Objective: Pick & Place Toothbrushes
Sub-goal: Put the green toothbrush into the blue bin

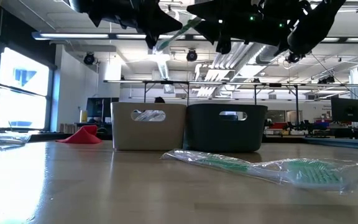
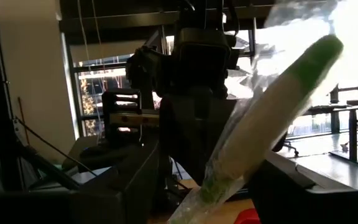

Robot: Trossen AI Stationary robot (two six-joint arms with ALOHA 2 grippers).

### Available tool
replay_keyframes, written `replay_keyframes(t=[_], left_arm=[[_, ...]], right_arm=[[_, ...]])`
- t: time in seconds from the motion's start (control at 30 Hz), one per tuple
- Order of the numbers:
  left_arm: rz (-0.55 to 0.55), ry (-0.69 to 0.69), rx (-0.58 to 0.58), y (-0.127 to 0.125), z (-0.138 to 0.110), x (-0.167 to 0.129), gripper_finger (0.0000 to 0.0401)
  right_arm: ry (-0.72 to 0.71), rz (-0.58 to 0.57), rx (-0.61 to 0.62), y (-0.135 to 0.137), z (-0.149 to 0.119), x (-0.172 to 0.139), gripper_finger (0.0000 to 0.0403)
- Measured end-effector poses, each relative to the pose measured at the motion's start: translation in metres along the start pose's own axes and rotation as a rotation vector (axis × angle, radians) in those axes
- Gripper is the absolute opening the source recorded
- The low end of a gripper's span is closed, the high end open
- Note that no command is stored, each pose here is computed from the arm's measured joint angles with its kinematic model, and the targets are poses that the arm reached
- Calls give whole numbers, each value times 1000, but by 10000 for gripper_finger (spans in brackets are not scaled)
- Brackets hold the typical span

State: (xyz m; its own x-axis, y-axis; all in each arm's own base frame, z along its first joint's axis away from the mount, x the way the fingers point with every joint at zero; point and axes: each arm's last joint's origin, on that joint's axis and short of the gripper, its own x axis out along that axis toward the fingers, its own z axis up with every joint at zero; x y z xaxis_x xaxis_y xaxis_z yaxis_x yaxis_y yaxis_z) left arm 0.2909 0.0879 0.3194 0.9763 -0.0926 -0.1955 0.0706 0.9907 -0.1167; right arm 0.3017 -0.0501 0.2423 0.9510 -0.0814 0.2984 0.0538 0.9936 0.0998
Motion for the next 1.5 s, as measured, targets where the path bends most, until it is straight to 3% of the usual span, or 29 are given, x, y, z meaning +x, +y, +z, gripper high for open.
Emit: replay_keyframes(t=[0.1, 0.4, 0.6, 1.1, 1.5], left_arm=[[0, 1, -1, 2, -2, 3, 0], [-1, -10, 4, 2, -1, 4, 0], [-1, -8, 3, 2, -1, 4, 0], [21, -9, 6, 3, -1, 4, 6], [40, -13, 66, 2, 0, 2, 118]], right_arm=[[9, -4, 4, 0, -1, 0, 195], [44, -8, 4, -1, -4, 0, 74], [44, -16, 4, -1, -4, 0, 23], [43, -25, 7, -1, -4, 0, 17], [72, -22, 14, -1, -7, -1, 17]])
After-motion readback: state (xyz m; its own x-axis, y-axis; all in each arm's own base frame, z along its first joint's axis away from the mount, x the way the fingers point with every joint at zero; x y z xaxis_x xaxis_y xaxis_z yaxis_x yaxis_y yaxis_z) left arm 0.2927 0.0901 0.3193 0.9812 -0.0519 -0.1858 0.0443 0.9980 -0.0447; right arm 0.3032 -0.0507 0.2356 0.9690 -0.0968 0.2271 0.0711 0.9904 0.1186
